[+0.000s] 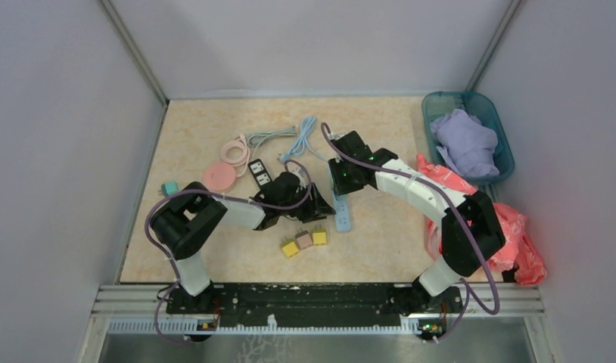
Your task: Insert the plug
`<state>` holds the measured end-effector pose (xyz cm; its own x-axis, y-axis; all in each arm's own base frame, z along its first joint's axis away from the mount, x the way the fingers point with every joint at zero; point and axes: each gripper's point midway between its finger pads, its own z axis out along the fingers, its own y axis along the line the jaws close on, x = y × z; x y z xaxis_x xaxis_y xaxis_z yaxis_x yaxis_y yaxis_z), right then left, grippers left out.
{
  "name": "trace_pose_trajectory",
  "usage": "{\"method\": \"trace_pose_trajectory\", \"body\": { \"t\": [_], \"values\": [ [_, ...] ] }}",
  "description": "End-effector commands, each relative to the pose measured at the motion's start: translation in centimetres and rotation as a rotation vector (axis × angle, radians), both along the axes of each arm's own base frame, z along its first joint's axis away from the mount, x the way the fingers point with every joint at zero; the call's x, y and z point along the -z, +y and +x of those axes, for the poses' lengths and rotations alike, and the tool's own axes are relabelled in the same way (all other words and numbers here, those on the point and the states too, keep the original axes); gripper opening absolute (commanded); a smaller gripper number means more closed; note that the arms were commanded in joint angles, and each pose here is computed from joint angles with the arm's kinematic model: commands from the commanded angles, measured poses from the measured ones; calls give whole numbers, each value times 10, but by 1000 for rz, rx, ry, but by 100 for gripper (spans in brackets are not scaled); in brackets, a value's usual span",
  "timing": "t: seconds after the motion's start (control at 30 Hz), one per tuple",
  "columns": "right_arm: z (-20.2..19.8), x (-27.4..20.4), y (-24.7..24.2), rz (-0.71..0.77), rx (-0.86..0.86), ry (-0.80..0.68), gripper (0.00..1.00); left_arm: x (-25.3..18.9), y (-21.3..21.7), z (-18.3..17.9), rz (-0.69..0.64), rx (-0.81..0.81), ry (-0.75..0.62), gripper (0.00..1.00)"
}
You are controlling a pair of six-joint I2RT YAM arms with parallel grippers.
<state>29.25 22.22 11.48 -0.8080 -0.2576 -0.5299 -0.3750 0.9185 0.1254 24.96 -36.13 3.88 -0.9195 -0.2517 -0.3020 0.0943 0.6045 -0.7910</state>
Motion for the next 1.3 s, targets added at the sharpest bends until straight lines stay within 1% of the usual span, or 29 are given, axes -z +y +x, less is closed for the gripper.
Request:
{"method": "trace_pose_trajectory", "body": {
  "t": [0.0, 0.27, 0.57, 0.63, 1.03, 1.27],
  "values": [
    [18, -15, 3, 2, 14, -49, 0, -3, -12, 1, -28, 23, 3, 54],
    [23, -4, 4, -21, 16, -39, 0, 11, -14, -3, -25, 28, 51, 46],
    [28, 2, 7, -36, 18, -36, 0, 19, -14, -6, -12, 31, 72, 38],
    [28, 13, 8, -56, 21, -14, 0, 21, -14, -7, -9, 31, 75, 37],
    [29, 27, 6, -123, 48, 8, 0, 21, -13, -8, -10, 31, 75, 34],
    [22, 25, 10, -120, 41, 32, 0, 21, -14, -9, -12, 31, 77, 34]
  ]
}}
